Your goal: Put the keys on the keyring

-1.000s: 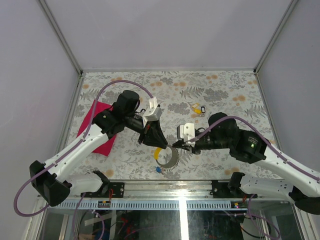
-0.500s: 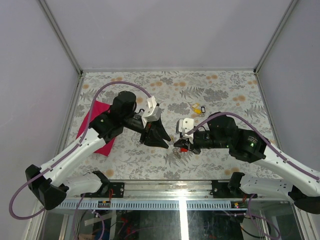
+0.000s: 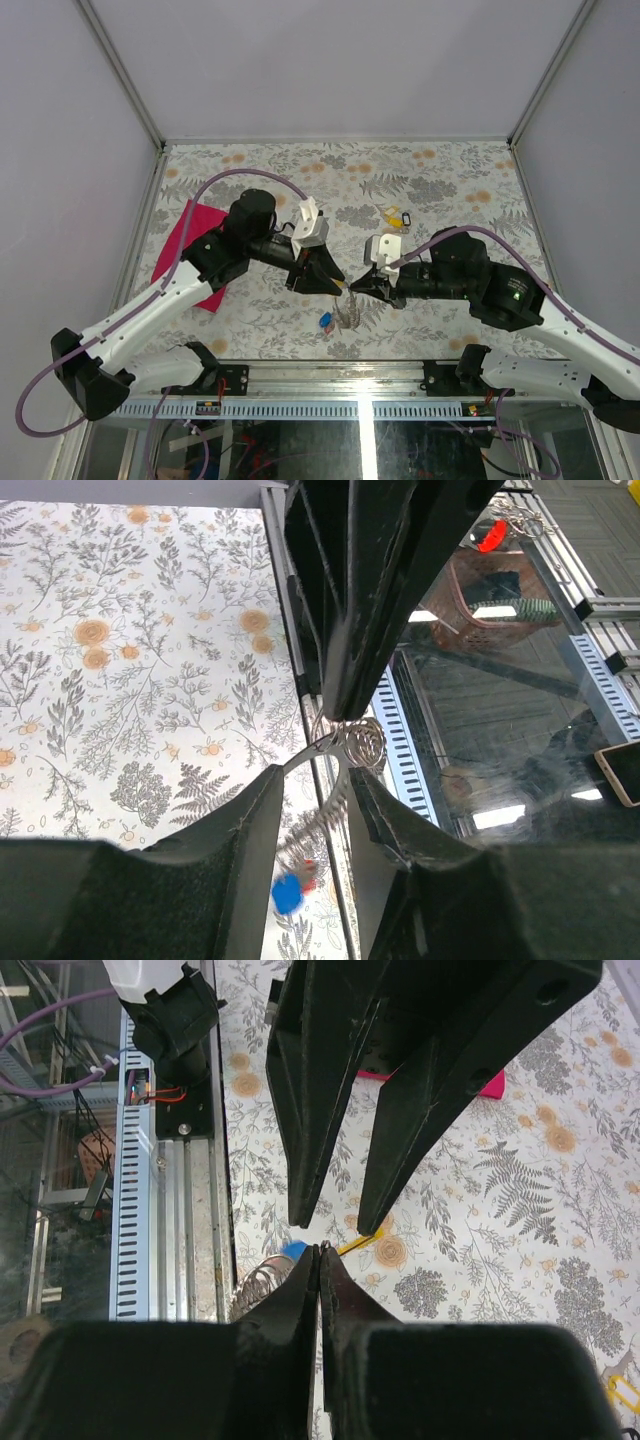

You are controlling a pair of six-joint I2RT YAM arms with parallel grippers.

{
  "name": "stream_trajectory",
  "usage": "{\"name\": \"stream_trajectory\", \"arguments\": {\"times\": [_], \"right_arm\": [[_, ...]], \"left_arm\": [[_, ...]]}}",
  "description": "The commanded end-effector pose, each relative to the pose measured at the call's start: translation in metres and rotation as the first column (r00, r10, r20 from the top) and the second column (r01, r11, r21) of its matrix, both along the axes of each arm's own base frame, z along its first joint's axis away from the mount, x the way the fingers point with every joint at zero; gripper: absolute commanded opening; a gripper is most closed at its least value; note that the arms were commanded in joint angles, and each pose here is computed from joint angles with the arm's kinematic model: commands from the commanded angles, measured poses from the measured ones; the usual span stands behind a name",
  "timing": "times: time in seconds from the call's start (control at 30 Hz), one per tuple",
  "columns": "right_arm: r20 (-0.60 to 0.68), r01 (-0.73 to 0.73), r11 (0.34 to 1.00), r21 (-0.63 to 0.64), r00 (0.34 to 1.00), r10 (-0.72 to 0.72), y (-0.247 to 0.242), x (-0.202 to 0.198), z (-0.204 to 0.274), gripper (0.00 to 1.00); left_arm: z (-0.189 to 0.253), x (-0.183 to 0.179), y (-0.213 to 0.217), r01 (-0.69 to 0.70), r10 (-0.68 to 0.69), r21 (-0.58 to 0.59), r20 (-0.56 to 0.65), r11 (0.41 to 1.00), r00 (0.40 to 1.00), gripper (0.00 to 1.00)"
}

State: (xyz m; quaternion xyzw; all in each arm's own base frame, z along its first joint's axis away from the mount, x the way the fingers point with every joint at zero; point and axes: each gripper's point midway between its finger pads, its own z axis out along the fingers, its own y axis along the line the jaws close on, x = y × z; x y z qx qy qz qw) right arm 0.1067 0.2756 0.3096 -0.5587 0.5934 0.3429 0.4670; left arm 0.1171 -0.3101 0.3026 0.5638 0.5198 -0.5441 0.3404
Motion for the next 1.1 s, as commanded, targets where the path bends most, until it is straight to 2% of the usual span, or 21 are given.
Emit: {"name": "stream_trajectory", "arguments": {"times": [0.0, 1.07], "right_arm": [[0.038, -0.009, 0.994, 0.108, 0.999, 0.005, 0.004, -0.002, 0.028, 0.00], [0.043, -0.015, 0.990, 0.138, 0.999, 0.009, 0.007, -0.002, 0.036, 0.00]], "left_arm": [[0.015, 0.006, -0.002, -0.053, 0.057, -0.069, 0.067, 0.996, 0.996, 0.33], [0.013, -0.009, -0.013, 0.051, -0.048, -0.086, 0.041, 0.995, 0.998, 0.31]]}}
